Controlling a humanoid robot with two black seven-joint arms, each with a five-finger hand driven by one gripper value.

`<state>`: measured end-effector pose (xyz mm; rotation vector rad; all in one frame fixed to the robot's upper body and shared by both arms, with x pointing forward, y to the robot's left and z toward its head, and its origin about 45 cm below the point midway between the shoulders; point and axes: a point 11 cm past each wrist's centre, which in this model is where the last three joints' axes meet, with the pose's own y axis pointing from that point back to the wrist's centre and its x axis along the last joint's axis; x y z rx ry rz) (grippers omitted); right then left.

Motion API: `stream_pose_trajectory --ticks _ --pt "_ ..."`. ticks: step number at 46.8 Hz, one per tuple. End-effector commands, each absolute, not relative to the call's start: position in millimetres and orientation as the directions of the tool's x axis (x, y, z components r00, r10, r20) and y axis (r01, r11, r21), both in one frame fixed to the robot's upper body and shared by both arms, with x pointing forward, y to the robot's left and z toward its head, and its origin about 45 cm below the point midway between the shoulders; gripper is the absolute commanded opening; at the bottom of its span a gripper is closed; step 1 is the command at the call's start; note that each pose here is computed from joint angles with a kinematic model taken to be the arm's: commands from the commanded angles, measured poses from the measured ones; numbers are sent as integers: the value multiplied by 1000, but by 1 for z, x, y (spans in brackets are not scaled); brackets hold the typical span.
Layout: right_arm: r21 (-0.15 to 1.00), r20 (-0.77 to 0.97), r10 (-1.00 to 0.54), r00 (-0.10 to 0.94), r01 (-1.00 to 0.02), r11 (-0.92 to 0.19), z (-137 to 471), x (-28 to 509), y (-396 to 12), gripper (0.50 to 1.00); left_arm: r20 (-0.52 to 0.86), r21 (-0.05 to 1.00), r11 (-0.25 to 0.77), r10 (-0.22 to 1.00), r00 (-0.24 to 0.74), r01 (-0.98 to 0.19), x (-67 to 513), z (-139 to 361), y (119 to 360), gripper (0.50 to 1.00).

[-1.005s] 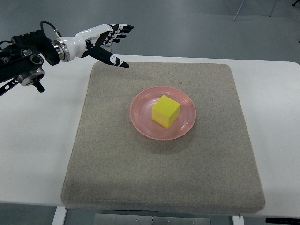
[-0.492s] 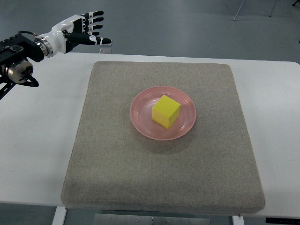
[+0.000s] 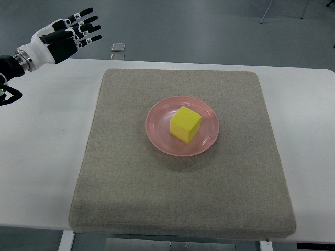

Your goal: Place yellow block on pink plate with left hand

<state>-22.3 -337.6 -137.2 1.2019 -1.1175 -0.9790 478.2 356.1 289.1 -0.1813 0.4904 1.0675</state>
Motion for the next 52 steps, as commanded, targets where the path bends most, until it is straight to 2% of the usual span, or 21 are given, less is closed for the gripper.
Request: stream_pose_trajectory --ticks 1,16,23,52 --pt "992 122 -973 194 -8 122 -137 -22 -338 924 -529 90 487 763 373 -869 478 283 350 994" --pt "993 119 -975 189 -8 119 -137 -22 -337 924 -560 103 487 749 353 -868 474 271 350 994" --pt "994 111 -974 197 -3 112 -137 -24 -336 924 -573 104 504 735 363 -857 474 265 338 994" --pt "996 85 -976 200 2 87 -138 -27 -329 924 -579 110 499 735 353 -860 472 260 341 994"
